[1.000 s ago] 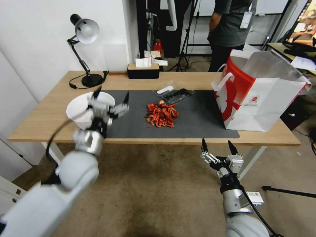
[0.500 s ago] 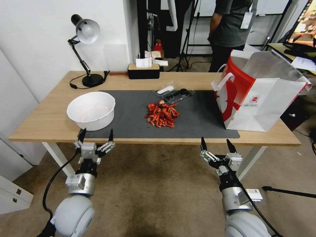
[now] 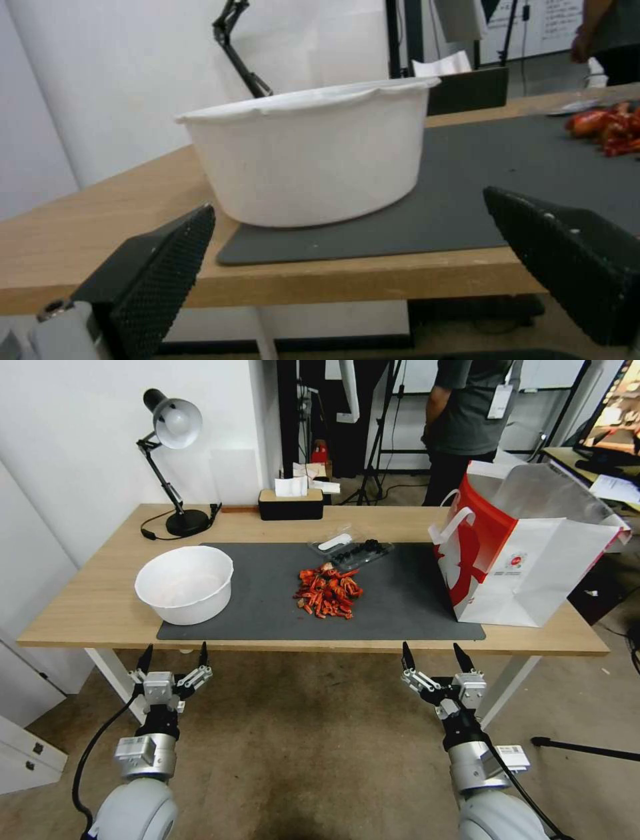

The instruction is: Pick up the trash from the table and place it into the takeout bag.

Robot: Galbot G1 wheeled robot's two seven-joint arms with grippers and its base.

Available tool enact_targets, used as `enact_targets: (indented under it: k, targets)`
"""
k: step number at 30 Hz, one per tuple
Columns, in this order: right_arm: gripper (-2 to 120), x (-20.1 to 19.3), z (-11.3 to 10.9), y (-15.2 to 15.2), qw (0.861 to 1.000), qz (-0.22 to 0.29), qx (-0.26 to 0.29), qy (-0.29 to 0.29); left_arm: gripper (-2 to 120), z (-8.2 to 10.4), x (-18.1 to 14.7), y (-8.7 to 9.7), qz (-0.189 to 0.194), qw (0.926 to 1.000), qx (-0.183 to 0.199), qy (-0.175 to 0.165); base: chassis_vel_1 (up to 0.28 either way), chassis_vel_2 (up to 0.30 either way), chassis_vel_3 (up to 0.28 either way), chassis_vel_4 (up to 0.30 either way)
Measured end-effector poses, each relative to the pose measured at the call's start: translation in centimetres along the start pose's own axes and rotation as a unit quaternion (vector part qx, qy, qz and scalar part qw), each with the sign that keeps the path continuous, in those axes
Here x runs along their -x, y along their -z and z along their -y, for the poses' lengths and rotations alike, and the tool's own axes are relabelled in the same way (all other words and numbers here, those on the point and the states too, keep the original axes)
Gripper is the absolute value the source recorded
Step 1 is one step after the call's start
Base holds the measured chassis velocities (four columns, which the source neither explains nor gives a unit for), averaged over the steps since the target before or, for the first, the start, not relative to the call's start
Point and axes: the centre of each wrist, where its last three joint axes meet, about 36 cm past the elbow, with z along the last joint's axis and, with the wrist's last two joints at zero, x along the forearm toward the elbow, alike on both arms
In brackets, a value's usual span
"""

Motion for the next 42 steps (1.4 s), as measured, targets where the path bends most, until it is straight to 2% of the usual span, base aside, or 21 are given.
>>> enact_targets:
  k: [6, 42]
  targets:
    - [100, -0.06, 0.0, -0.07, 1.0, -0.002, -0.002, 0.004, 100, 0.23, -0.09, -0.14, -0.002, 0.9999, -0.004, -0.009, 0.0, 0.0, 0.0, 0.0]
    - [100, -0.04, -0.01, 0.0, 1.0, -0.001, -0.002, 0.004, 100, 0.37, 0.02, 0.0, -0.001, 0.9999, -0.005, -0.011, 0.0, 0.0, 0.0, 0.0]
